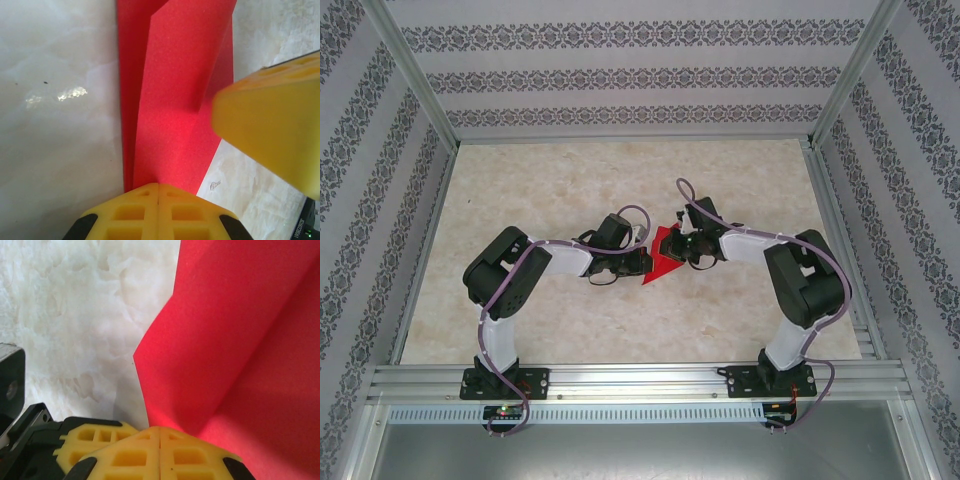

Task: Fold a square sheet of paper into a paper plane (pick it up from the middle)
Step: Fourth fold the wing at the center of the table.

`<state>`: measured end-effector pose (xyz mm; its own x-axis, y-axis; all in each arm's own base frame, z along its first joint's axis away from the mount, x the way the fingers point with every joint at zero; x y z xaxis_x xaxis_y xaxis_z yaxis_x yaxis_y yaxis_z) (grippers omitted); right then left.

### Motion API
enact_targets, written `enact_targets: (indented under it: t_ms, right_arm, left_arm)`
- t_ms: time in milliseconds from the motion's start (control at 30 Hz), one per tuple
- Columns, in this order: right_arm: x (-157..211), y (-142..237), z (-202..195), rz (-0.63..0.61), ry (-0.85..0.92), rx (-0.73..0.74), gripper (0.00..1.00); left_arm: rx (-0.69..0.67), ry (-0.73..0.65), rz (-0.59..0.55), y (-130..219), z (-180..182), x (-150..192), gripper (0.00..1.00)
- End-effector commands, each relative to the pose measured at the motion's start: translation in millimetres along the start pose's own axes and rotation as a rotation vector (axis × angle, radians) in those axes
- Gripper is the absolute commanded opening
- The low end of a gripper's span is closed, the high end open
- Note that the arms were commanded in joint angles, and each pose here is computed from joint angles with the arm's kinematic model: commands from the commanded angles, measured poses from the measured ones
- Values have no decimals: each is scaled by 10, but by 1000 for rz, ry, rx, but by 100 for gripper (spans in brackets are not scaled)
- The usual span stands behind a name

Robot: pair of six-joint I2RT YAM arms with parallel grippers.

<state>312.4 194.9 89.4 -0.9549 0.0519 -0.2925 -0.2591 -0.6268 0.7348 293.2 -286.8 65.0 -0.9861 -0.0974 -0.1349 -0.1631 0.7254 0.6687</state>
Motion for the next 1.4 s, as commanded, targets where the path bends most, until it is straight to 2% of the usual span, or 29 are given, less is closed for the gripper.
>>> enact_targets:
  t_ms: [0, 433, 733, 1000, 1133, 1367]
  right_arm:
    - [-97, -62, 50, -32, 34, -50, 6]
    - [69, -270, -250, 42, 8, 56, 6]
    - [46, -11, 69, 16, 72, -22, 5]
    - [226, -231, -28, 112, 34, 0, 1]
    - [264, -295, -156, 140, -2, 64, 0]
    - [72, -180, -348, 67, -39, 150, 0]
  left_arm:
    - [-288, 136, 80, -84, 651, 302, 0]
    - [-308, 158, 84, -68, 664, 320, 0]
    - [-315, 155, 88, -67, 661, 323, 0]
    - [-313, 145, 91, -65, 651, 318, 0]
    - [-317, 143, 92, -51, 656, 330, 0]
    - [-344, 140, 110, -32, 704, 373, 0]
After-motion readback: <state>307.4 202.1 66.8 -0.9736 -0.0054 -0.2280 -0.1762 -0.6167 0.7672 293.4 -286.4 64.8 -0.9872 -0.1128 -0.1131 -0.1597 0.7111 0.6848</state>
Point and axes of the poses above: each hand's point on the last joint's axis, 136 mm out from that joint toward the fingers, its own y axis back along the fingers, its own z axis along the line the jaws close on, x = y × z, the point moved 7 cm from there along y, back along the fingers, and after that the axes turned 9 degrees about y, right-handed, at the moved point
